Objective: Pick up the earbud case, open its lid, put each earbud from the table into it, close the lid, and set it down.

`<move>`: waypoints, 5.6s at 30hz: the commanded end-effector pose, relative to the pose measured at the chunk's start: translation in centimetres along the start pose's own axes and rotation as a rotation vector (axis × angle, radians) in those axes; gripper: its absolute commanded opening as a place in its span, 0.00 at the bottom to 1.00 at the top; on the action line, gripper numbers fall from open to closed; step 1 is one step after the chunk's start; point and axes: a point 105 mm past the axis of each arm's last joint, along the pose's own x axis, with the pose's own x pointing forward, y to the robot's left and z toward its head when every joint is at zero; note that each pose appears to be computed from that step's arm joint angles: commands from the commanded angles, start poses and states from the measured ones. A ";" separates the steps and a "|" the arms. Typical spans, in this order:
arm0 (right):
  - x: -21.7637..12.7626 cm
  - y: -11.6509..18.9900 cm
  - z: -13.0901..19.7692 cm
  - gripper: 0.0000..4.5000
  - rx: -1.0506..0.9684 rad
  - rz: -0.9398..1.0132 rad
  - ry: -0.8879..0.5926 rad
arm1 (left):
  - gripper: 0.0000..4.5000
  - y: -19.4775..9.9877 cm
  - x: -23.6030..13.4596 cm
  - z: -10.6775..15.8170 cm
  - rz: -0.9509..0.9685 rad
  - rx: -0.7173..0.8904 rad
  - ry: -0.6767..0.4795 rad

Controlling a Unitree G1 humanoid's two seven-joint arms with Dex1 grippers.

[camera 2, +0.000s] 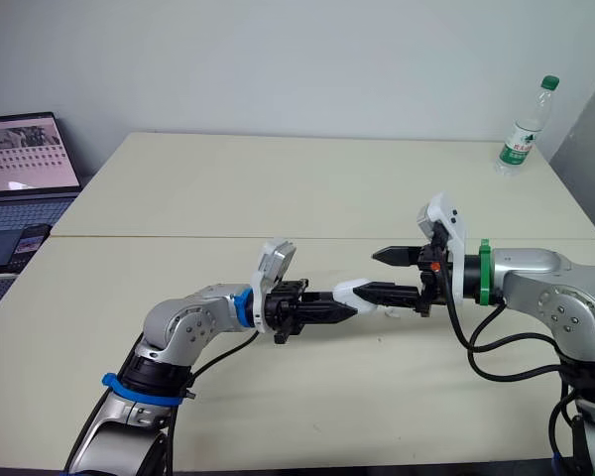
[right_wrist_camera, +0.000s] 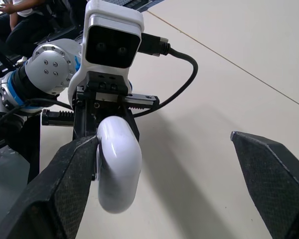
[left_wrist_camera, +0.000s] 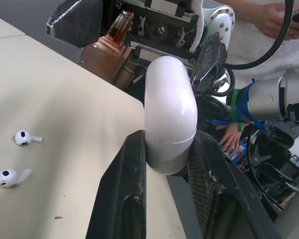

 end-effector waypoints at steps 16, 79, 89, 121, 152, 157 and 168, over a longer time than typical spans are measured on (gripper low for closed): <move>0.2 1.2 0.2 0.98 -0.027 0.027 0.022 | 0.17 -1.0 0.3 0.3 -0.039 0.068 0.030; 2.1 -4.6 -8.8 0.98 0.009 -0.454 0.515 | 0.17 5.3 -4.6 -0.3 0.780 0.478 0.228; 3.1 -4.4 -9.1 0.54 0.003 -0.451 0.516 | 0.17 5.0 -4.2 0.1 0.778 0.500 0.241; -13.2 -5.0 -14.4 0.09 -0.532 0.060 0.962 | 0.17 0.6 -5.3 -0.4 0.533 0.489 0.259; -12.8 -4.6 -13.8 0.81 -0.545 -0.016 1.154 | 0.17 1.2 -5.2 -1.3 0.563 0.458 0.277; -12.0 -4.8 -13.5 0.81 -0.557 -0.019 1.154 | 0.17 1.3 -5.4 -1.4 0.575 0.457 0.272; -12.0 -4.5 -13.6 0.09 -0.539 0.011 1.185 | 0.17 1.5 -5.7 -1.3 0.601 0.469 0.275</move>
